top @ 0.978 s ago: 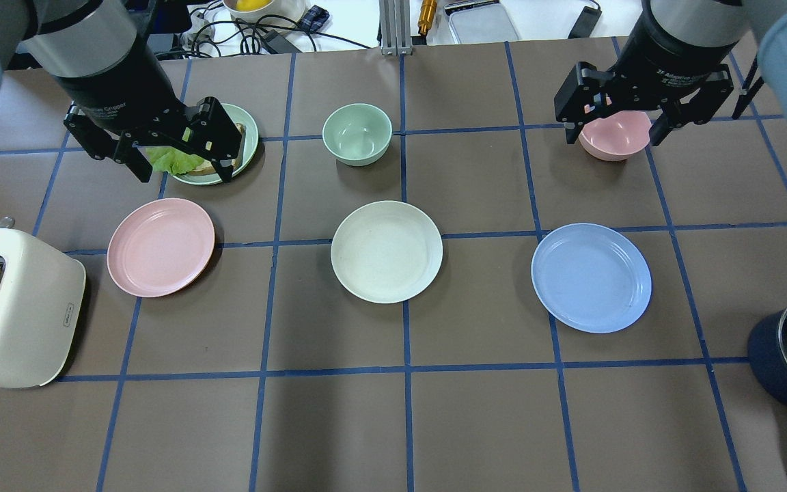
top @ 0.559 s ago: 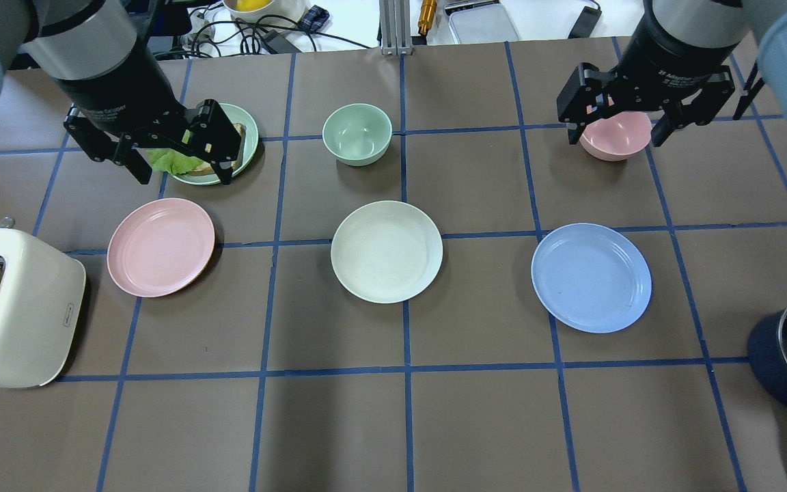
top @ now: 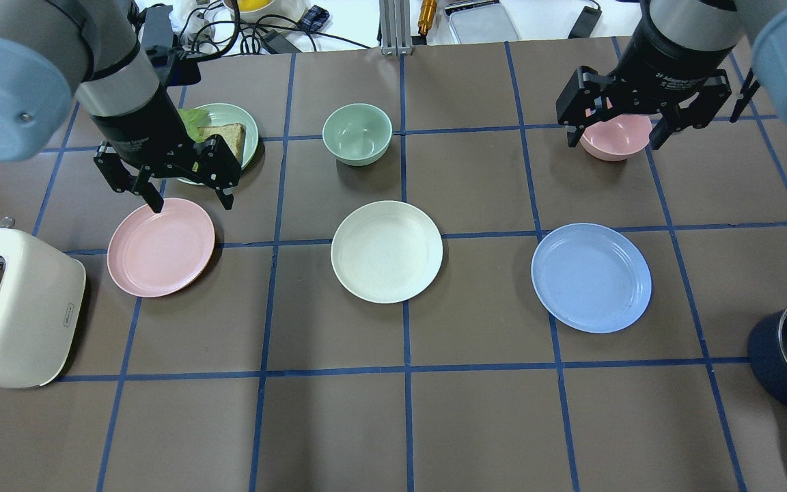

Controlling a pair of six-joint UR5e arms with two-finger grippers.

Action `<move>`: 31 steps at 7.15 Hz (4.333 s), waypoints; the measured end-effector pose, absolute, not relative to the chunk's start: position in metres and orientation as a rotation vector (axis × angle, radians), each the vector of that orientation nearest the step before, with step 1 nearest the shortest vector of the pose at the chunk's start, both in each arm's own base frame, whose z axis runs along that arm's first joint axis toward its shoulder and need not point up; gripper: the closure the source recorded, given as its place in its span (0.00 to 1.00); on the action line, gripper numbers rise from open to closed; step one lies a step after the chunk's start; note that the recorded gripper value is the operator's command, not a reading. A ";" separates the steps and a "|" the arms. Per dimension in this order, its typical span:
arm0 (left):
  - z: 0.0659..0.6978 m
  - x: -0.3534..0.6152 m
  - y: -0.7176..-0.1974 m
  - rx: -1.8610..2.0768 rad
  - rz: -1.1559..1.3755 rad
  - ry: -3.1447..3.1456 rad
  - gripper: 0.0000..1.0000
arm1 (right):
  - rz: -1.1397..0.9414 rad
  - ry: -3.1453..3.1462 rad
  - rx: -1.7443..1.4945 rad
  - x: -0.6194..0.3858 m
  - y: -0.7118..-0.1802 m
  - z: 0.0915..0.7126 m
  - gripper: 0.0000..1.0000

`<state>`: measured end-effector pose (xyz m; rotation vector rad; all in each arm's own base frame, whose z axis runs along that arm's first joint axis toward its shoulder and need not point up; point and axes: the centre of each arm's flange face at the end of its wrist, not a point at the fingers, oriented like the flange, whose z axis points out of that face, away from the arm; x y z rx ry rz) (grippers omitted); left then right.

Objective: Stack three plates with pink and blue
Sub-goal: 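Grip the pink plate rim with left gripper while right grips blue plate, then carry the pink plate with the left gripper onto the cream plate, then release pink plate and raise left gripper while right gripper lifts blue plate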

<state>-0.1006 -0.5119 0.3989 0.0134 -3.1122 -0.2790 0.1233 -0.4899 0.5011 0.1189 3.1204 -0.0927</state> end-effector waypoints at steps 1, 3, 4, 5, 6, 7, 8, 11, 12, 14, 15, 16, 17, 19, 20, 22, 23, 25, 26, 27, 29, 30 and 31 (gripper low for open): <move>0.354 -0.084 -0.518 0.016 -0.256 -3.113 0.00 | -0.077 3.121 0.122 0.122 -0.493 0.495 0.00; 0.280 -0.058 -0.532 -0.029 -0.161 -3.168 0.00 | 0.018 3.127 0.164 0.100 -0.508 0.456 0.00; 0.253 -0.050 -0.540 -0.078 -0.145 -3.192 0.00 | 0.049 3.125 0.192 0.074 -0.514 0.427 0.00; 0.228 -0.047 -0.545 -0.106 -0.145 -3.201 0.19 | 0.053 3.120 0.210 0.039 -0.513 0.387 0.01; 0.209 -0.046 -0.545 -0.120 -0.162 -3.202 0.45 | 0.030 3.116 0.231 0.011 -0.506 0.348 0.02; 0.194 -0.046 -0.542 -0.127 -0.191 -3.199 0.74 | -0.011 3.116 0.237 -0.009 -0.497 0.308 0.15; 0.186 -0.046 -0.540 -0.131 -0.212 -3.197 0.99 | -0.040 3.119 0.216 -0.019 -0.489 0.270 0.25; 0.186 -0.049 -0.540 -0.131 -0.206 -3.200 1.00 | 0.017 3.113 0.088 -0.029 -0.470 0.205 0.37; 0.191 -0.053 -0.540 -0.133 -0.190 -3.203 1.00 | 0.042 3.107 0.084 -0.032 -0.463 0.195 0.38; 0.215 -0.076 -0.540 -0.178 -0.116 -3.213 1.00 | 0.061 3.099 0.112 -0.042 -0.456 0.189 0.74; 0.229 -0.100 -0.541 -0.219 -0.071 -3.222 1.00 | 0.063 3.097 0.117 -0.044 -0.455 0.188 0.93; 0.242 -0.130 -0.544 -0.234 -0.023 -3.228 1.00 | 0.061 3.093 0.120 -0.044 -0.455 0.188 1.00; 0.252 -0.165 -0.547 -0.226 0.023 -3.230 1.00 | 0.052 3.085 0.121 -0.043 -0.456 0.188 1.00; 0.269 -0.246 -0.544 -0.219 0.094 -3.219 1.00 | 0.032 3.077 0.118 -0.042 -0.457 0.193 1.00; 0.278 -0.287 -0.540 -0.224 0.119 -3.207 1.00 | 0.014 3.080 0.119 -0.042 -0.458 0.198 1.00; 0.278 -0.359 -0.526 -0.240 0.110 -3.181 1.00 | -0.032 3.092 0.116 -0.043 -0.467 0.219 1.00; 0.272 -0.386 -0.518 -0.254 0.094 -3.172 1.00 | -0.032 3.093 0.116 -0.045 -0.473 0.230 1.00; 0.263 -0.415 -0.509 -0.244 0.071 -3.158 1.00 | -0.013 3.090 0.117 -0.050 -0.487 0.249 1.00; 0.260 -0.423 -0.508 -0.250 0.066 -3.156 1.00 | -0.007 3.089 0.118 -0.053 -0.494 0.258 1.00; 0.255 -0.429 -0.507 -0.258 0.057 -3.158 0.01 | -0.004 3.088 0.120 -0.055 -0.500 0.266 1.00; 0.247 -0.431 -0.507 -0.265 0.051 -3.162 0.00 | -0.003 3.087 0.146 -0.056 -0.509 0.281 1.00; 0.251 -0.430 -0.509 -0.261 0.068 -3.157 0.00 | -0.011 3.088 0.151 -0.052 -0.513 0.286 1.00; 0.265 -0.424 -0.514 -0.240 0.097 -3.147 0.00 | -0.024 3.093 0.155 -0.045 -0.517 0.293 1.00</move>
